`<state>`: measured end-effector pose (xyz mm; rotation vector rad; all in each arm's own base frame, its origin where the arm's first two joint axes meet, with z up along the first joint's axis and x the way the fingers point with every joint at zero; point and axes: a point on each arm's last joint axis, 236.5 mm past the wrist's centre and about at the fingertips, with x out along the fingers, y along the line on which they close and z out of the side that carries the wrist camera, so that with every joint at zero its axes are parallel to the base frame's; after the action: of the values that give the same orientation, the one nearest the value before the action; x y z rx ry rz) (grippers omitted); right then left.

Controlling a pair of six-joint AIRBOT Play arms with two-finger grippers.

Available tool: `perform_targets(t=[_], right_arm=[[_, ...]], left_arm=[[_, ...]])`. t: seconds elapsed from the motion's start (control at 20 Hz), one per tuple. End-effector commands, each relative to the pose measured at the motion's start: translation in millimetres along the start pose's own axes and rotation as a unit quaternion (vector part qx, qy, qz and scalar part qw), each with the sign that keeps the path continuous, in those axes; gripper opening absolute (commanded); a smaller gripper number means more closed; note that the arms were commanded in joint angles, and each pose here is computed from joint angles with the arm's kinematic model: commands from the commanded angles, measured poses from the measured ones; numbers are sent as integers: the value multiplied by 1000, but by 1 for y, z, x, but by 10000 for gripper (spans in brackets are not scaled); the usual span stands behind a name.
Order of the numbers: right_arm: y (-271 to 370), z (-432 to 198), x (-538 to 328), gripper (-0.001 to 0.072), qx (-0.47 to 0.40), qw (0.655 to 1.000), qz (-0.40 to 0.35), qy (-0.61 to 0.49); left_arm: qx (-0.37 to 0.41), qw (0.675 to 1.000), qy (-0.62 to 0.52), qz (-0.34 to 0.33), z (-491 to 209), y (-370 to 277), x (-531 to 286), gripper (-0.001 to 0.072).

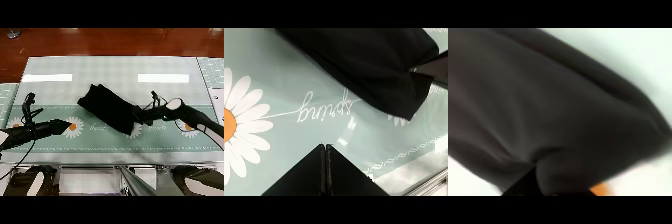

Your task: Fold the shirts.

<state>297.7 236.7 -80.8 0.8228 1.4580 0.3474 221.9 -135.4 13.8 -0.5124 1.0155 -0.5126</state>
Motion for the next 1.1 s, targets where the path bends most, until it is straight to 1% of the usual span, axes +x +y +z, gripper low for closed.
perform_targets(t=[0.0, 0.1, 0.2, 0.3, 0.45, 0.6, 0.8, 0.95, 1.05], right_arm=[[67, 29, -14, 33, -108, 993, 42, 7], [130, 64, -52, 33, -178, 981, 64, -49], [172, 87, -92, 33, -231, 968, 56, -81], [211, 107, -141, 33, -275, 953, 68, -112], [218, 150, -216, 33, -264, 945, 37, -190], [184, 172, -279, 33, -234, 946, -3, -222], [105, 180, -353, 34, -152, 956, -64, -242], [30, 163, -394, 34, -67, 963, -132, -224], [-18, 138, -421, 33, -23, 955, -207, -212]], left_arm=[[0, 1000, -9, 4, 4, 2, 0, 26], [0, 1000, -9, 4, 4, 2, 0, 26], [0, 1000, -8, 4, 4, 2, 0, 26], [0, 1000, -8, 4, 4, 2, 0, 26], [0, 1000, -6, 3, 3, 1, 0, 26], [0, 1000, -4, 2, 2, 1, 0, 26], [0, 1000, -3, 2, 1, 1, 0, 26], [0, 1000, -3, 2, 1, 1, 0, 26], [0, 1000, -3, 2, 1, 1, 0, 26]])
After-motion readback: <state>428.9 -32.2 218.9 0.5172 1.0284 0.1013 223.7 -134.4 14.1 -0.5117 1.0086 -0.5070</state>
